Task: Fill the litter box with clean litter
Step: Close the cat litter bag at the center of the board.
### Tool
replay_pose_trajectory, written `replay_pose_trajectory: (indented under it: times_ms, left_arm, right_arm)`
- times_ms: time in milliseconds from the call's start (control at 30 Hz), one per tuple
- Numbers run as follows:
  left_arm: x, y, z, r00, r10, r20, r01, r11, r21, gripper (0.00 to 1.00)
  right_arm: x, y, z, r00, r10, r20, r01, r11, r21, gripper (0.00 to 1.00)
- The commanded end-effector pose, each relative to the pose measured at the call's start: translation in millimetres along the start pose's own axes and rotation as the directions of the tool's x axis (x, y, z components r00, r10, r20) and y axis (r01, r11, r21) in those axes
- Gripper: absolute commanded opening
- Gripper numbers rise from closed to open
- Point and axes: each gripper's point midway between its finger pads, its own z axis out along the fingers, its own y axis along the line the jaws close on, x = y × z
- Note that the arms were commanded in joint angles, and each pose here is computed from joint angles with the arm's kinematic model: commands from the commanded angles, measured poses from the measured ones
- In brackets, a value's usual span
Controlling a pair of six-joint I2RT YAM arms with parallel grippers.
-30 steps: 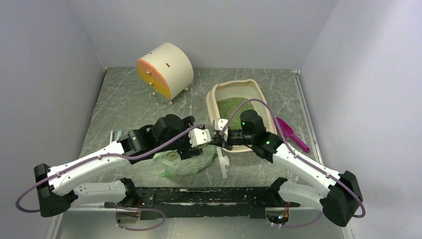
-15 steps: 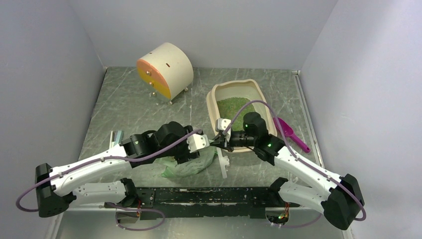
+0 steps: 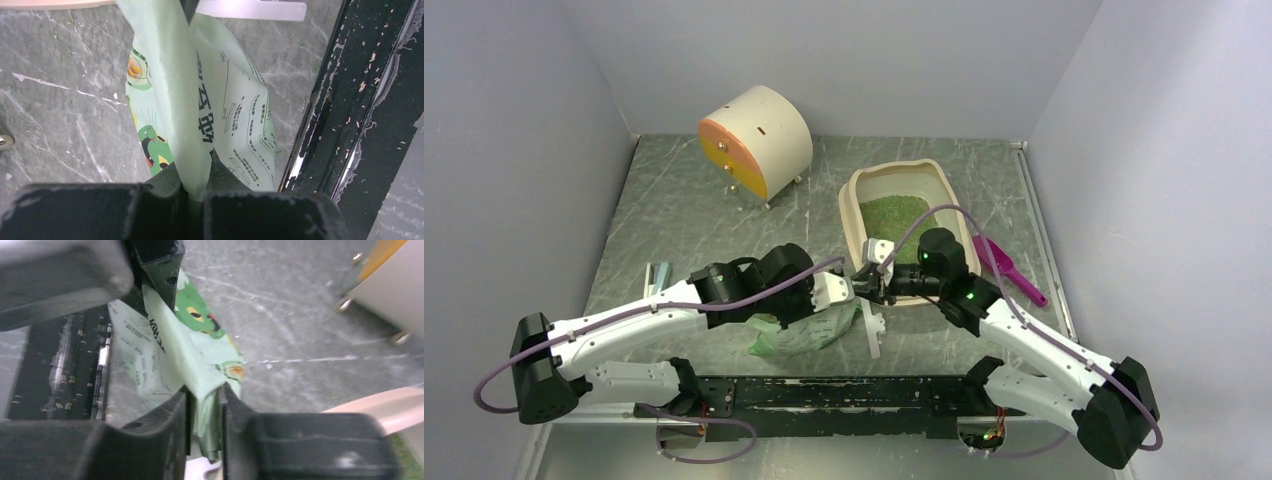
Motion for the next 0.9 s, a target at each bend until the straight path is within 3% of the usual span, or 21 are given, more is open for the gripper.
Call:
replay_pose_trajectory:
  times_ms: [0, 67, 100, 200, 400, 433, 467, 500, 533, 567, 633, 700, 800, 867]
  left_arm:
    - [-7, -5, -11, 0.999, -0.029, 0.017, 0.028, 0.997, 0.075, 0.05]
    - [-12, -5, -14, 0.998, -0.051, 0.045, 0.045, 0.992, 0.115, 0.05]
    - [-13, -5, -15, 0.997, -0.056, 0.052, 0.049, 0.991, 0.124, 0.05]
    - [-19, -4, -16, 0.994, -0.075, 0.075, 0.064, 0.988, 0.142, 0.05]
    - [-29, -7, -16, 0.989, -0.086, 0.123, 0.062, 0.981, 0.185, 0.05]
    - [-31, -7, -17, 0.987, -0.088, 0.134, 0.063, 0.981, 0.185, 0.05]
    - [-31, -6, -17, 0.986, -0.094, 0.139, 0.067, 0.981, 0.184, 0.05]
    - [-31, -5, -18, 0.985, -0.099, 0.142, 0.072, 0.981, 0.181, 0.05]
    - [-31, -2, -19, 0.984, -0.108, 0.145, 0.082, 0.981, 0.175, 0.06]
    - [-30, 3, -21, 0.98, -0.125, 0.151, 0.102, 0.983, 0.155, 0.13]
    - [-34, 16, -27, 0.97, -0.149, 0.191, 0.134, 0.987, 0.09, 0.43]
    - [-48, 22, -38, 0.945, -0.161, 0.285, 0.152, 0.987, 0.055, 0.58]
    - [-67, 25, -51, 0.898, -0.162, 0.408, 0.157, 0.986, 0.046, 0.59]
    - [-66, 21, -46, 0.9, -0.167, 0.403, 0.154, 0.986, 0.066, 0.58]
  right_arm:
    - [-47, -10, -10, 0.97, -0.198, 0.142, 0.193, 0.98, 0.05, 0.42]
    - [-51, -10, -13, 0.955, -0.252, 0.159, 0.245, 0.967, 0.066, 0.64]
    - [-51, -8, -14, 0.943, -0.287, 0.167, 0.28, 0.958, 0.068, 0.68]
    - [-56, -3, -13, 0.918, -0.346, 0.192, 0.345, 0.938, 0.041, 0.69]
    - [-43, 2, 7, 0.931, -0.315, 0.185, 0.333, 0.94, -0.077, 0.67]
    - [-41, 2, 10, 0.929, -0.32, 0.184, 0.339, 0.937, -0.082, 0.58]
    - [-40, -1, 11, 0.929, -0.327, 0.175, 0.345, 0.935, -0.083, 0.3]
    - [-41, -4, 12, 0.935, -0.314, 0.163, 0.33, 0.941, -0.078, 0.08]
    - [-44, -6, 12, 0.941, -0.302, 0.152, 0.315, 0.946, -0.076, 0.0]
    - [-43, -7, 11, 0.949, -0.286, 0.134, 0.297, 0.952, -0.076, 0.0]
    - [-38, -8, 10, 0.964, -0.246, 0.102, 0.255, 0.963, -0.086, 0.0]
    - [-32, -6, 11, 0.979, -0.184, 0.085, 0.192, 0.976, -0.102, 0.0]
    - [-31, -3, 13, 0.991, -0.089, 0.104, 0.101, 0.988, -0.114, 0.0]
    - [-35, -3, 12, 0.992, -0.039, 0.124, 0.053, 0.992, -0.113, 0.0]
